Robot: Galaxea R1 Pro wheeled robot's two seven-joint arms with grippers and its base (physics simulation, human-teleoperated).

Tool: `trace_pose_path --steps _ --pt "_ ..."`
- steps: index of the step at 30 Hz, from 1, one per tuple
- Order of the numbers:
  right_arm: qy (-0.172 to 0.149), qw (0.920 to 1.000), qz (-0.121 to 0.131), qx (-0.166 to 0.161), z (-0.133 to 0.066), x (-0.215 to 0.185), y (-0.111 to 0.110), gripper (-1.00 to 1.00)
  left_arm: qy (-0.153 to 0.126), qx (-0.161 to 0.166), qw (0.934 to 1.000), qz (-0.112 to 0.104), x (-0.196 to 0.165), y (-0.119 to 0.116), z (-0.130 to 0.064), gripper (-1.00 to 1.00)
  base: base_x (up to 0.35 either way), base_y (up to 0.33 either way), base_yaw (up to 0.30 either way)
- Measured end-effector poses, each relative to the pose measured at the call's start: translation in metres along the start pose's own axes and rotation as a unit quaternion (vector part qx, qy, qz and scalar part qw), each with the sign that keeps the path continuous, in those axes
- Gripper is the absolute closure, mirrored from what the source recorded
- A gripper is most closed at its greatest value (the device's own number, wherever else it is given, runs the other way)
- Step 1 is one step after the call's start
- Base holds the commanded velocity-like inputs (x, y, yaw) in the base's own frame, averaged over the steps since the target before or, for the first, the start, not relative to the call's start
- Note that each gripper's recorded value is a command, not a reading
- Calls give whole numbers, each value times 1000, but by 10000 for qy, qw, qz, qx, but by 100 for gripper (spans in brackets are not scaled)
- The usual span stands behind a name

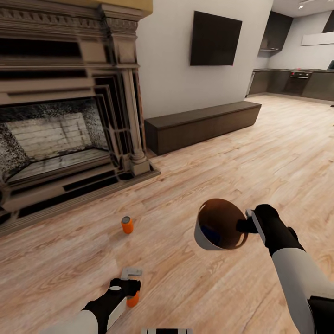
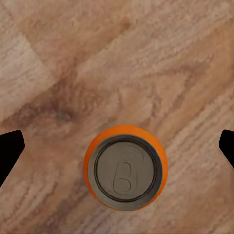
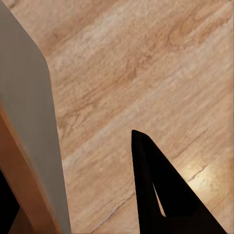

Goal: Put the three can of soda from the living room inside the tash can in the kitchen.

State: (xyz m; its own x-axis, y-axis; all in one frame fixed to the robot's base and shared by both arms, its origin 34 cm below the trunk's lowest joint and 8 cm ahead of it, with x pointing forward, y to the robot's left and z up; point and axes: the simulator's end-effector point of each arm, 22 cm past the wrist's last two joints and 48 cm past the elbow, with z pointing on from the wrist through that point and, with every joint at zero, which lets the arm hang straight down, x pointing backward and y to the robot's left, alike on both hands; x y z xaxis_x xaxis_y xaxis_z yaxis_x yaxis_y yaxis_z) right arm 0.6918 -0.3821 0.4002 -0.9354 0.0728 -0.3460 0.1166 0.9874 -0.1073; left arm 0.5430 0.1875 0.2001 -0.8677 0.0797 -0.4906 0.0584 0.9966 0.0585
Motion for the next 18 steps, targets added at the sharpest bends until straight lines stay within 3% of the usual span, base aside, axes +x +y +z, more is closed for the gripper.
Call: trace_pose_path --steps 13,18 --pt "0 10000 0 -18 0 0 2 100 -10 -1 10000 1 0 0 0 -100 65 0 0" --pt "104 9999 -19 -10 12 7 4 100 106 8 9999 14 11 -1 5 -100 1 0 0"
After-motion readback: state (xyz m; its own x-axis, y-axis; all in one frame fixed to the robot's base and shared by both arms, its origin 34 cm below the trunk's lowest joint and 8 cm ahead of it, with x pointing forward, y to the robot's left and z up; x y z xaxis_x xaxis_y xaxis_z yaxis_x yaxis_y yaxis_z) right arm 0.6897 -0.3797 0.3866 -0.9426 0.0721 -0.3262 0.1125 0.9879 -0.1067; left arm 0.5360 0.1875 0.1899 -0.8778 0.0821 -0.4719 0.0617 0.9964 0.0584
